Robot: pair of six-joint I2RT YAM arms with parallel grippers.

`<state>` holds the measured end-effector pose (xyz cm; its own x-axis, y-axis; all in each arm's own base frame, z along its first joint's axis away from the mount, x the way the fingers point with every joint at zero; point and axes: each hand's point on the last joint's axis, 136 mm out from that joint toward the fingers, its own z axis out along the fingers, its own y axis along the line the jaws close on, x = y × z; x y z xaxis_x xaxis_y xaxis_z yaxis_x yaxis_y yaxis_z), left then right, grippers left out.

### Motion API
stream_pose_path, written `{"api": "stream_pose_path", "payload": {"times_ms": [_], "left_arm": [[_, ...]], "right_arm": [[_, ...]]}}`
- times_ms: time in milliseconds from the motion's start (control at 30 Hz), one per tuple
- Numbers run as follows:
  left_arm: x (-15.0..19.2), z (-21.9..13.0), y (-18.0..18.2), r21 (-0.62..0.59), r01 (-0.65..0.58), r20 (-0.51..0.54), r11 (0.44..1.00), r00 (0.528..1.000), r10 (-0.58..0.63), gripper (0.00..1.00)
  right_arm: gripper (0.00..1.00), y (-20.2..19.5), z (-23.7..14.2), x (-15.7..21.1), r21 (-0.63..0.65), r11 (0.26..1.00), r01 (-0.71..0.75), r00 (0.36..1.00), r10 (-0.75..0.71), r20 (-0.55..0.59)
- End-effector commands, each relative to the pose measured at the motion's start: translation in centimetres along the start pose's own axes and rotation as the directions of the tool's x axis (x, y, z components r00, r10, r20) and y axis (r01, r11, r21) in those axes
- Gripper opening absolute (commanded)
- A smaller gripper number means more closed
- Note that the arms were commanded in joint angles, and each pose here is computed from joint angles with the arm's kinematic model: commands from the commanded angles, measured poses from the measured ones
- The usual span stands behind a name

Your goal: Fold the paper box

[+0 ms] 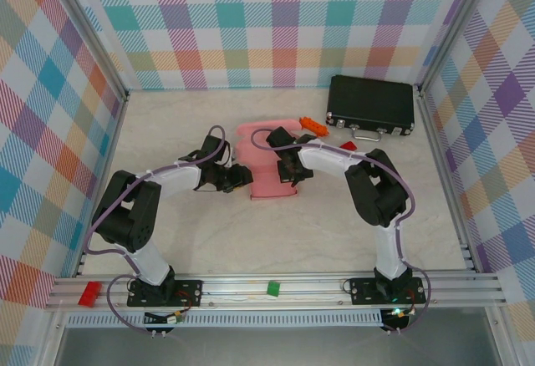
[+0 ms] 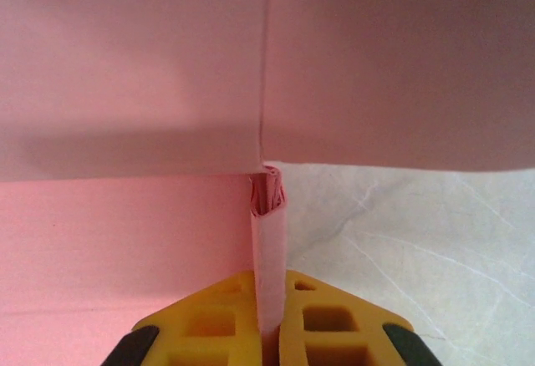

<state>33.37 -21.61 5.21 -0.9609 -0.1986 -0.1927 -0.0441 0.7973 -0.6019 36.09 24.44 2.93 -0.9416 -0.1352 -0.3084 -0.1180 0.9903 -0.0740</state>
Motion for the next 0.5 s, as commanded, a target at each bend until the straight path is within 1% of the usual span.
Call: {"api": "stream_pose_path", "payload": {"times_ms": [0, 233, 467], "left_arm": [[0.04, 0.35, -0.55, 0.015, -0.009, -0.008, 1.000, 1.000, 0.009, 0.38], [0.07, 0.33, -0.45, 0.011, -0.008, -0.007, 1.000, 1.000, 0.008, 0.38], [0.02, 0.31, -0.46, 0.010, -0.007, -0.006, 1.000, 1.000, 0.007, 0.38]], "right_arm": [[0.08, -1.89, 3.35, 3.55, 0.102, 0.994, 0.045, 0.991, -0.032, -0.130], [0.08, -1.94, 3.93, 3.99, 0.110, 0.993, 0.052, 0.989, -0.036, -0.145], [0.11, -1.87, 4.32, 4.24, 0.111, 0.992, 0.055, 0.987, -0.037, -0.158]]}}
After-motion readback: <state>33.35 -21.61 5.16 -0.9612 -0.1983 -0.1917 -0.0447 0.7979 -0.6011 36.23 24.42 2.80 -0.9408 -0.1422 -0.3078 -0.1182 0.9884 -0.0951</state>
